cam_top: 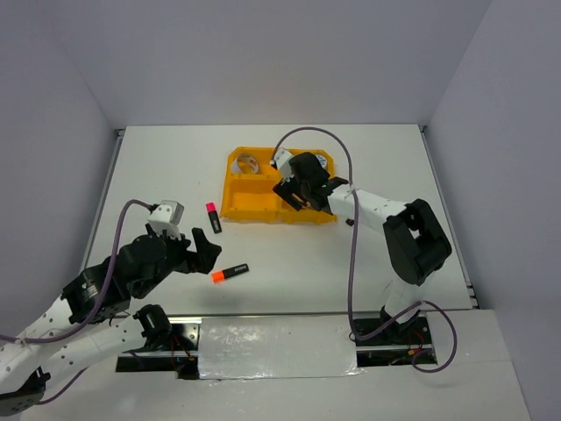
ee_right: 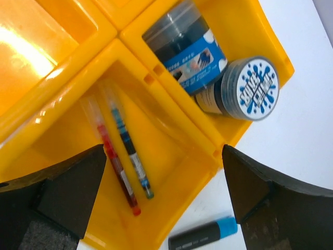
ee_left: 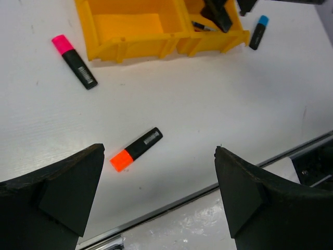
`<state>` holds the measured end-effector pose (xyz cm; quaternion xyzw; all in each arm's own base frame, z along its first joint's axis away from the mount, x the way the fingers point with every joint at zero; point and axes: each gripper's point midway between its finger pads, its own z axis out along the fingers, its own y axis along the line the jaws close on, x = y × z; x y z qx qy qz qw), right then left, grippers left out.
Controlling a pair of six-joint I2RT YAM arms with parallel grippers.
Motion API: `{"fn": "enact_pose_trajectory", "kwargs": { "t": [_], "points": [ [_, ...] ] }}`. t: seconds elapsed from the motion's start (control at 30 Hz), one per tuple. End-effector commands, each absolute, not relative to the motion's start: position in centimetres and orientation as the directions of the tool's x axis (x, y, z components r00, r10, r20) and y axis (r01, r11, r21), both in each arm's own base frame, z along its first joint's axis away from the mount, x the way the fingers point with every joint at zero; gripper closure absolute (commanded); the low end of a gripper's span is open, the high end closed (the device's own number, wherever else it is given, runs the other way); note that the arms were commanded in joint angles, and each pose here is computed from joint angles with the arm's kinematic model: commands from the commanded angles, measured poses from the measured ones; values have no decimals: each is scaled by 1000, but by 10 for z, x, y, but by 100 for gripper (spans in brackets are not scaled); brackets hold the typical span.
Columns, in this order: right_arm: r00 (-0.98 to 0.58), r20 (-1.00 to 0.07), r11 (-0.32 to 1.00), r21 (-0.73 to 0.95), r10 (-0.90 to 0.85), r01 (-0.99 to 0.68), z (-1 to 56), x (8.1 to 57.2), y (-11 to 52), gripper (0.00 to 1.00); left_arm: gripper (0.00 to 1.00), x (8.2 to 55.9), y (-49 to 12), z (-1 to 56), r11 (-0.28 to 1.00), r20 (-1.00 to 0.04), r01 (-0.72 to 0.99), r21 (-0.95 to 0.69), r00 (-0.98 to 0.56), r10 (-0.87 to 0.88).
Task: Sort the stationery into containers
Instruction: Place the pen in the storage box, then pick up the pen from the center of the board.
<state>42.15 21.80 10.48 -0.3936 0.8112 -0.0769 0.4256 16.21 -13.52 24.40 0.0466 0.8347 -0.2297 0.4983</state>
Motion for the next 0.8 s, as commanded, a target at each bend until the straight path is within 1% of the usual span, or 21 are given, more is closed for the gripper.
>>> {"fn": "enact_pose_trajectory", "kwargs": {
  "t": [0.0,0.1,0.17,0.23,0.27,0.3,0.33,0.37,0.43,0.47,0.5,0.53,0.57,0.6,0.7,0.77],
  "points": [
    [-290,-712,731,-446,-640,-517,158,413,213,0,1,176,-125,246,921,-843,172,-350,-488,-229],
    [-257,-773,768,-412,-580,-491,195,406,212,0,1,185,-130,232,928,-817,87,-363,-510,-271],
    [-248,-809,799,-383,-532,-464,216,400,210,0,1,199,-133,222,940,-816,21,-340,-503,-284],
    [-228,-885,866,-292,-406,-406,252,389,204,0,1,219,-124,211,944,-803,-91,-318,-502,-320],
    [-223,-930,907,-193,-291,-375,271,377,200,0,1,235,-130,201,955,-791,-102,-278,-539,-288],
    [-219,-948,915,-137,-232,-379,278,369,201,0,1,247,-130,195,953,-772,-119,-278,-563,-295],
    [-217,-959,916,-87,-184,-391,284,359,202,0,1,261,-125,187,936,-723,-143,-321,-601,-339],
    [-229,-969,906,9,-97,-423,289,340,205,0,3,277,-127,176,939,-704,-143,-313,-629,-330],
    [-282,-959,893,102,-29,-438,279,321,205,0,4,296,-110,150,932,-646,-231,-278,-673,-360],
    [-307,-951,881,167,25,-443,279,311,208,0,4,303,-112,150,936,-637,-222,-275,-687,-350],
    [-301,-952,854,205,61,-478,288,295,209,0,5,309,-110,144,935,-626,-234,-265,-695,-352],
    [-325,-944,841,225,62,-493,275,285,210,0,5,315,-105,139,933,-618,-257,-250,-700,-358],
    [-313,-943,819,265,110,-510,285,273,209,0,6,324,-104,129,939,-604,-266,-220,-718,-345],
    [-336,-935,792,291,115,-537,275,263,212,0,9,332,-100,115,938,-581,-287,-196,-737,-346],
    [-314,-934,746,332,173,-577,285,243,211,0,16,349,-97,110,931,-565,-306,-201,-740,-365],
    [-311,-934,739,336,178,-584,284,235,207,0,17,361,-92,105,919,-558,-332,-213,-731,-393]
  ]
}}
